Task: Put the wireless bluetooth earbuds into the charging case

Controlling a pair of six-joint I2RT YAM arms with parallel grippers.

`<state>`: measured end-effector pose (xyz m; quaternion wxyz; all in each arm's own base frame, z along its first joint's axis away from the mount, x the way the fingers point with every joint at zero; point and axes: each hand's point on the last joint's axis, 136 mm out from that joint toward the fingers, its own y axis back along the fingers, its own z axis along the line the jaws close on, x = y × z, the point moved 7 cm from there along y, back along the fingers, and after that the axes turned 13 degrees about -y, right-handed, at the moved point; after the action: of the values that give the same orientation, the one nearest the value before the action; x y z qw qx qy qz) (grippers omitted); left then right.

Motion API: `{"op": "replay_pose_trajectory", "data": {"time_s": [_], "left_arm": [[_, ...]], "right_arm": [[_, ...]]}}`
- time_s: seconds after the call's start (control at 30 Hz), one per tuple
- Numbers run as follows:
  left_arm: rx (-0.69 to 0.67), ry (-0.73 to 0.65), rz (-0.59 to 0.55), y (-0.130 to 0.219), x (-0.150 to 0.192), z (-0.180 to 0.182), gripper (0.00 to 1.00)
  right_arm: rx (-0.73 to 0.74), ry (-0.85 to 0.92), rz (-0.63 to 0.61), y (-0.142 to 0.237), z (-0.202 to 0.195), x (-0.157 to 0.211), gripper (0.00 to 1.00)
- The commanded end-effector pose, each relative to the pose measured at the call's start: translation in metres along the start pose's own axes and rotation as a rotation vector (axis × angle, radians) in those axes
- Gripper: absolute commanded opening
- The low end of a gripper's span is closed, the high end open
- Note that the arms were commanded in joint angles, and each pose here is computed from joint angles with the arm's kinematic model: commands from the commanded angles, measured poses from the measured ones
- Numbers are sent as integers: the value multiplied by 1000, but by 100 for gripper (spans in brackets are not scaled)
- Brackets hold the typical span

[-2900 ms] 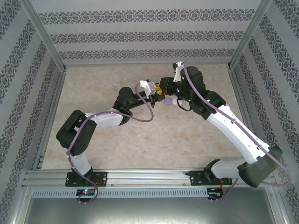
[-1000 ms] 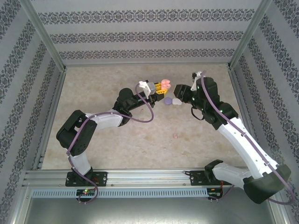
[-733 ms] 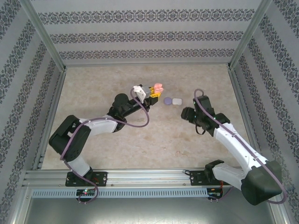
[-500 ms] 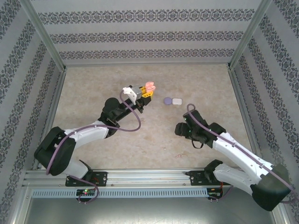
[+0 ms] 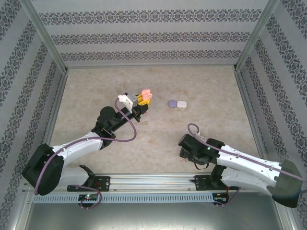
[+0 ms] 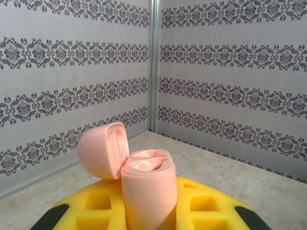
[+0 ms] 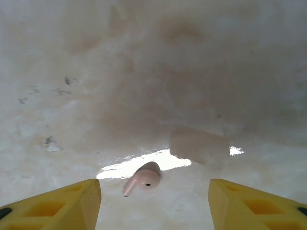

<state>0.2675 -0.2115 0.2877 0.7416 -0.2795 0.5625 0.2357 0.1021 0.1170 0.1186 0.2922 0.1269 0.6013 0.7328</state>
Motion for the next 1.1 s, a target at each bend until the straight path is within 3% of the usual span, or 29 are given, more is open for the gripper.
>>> {"op": "replay_pose_trajectory", "data": {"time_s": [0.0,0.4,0.83,1.07], "left_arm": [[-16,-27,-5,3,-5,4,0],[-13,-34,-4,0,-4,4,0],[-13,-42,-2,-4,-3,5,0],[-10,-37,5,-8,0,5,0]], "right_arm": [[-15,-105,22,-9,2,7,61],[-34,-113,81,-31,21,20,60],[-13,-131,107,-44,11,25,60],[-58,-115,115,-49,35,25,55]]}}
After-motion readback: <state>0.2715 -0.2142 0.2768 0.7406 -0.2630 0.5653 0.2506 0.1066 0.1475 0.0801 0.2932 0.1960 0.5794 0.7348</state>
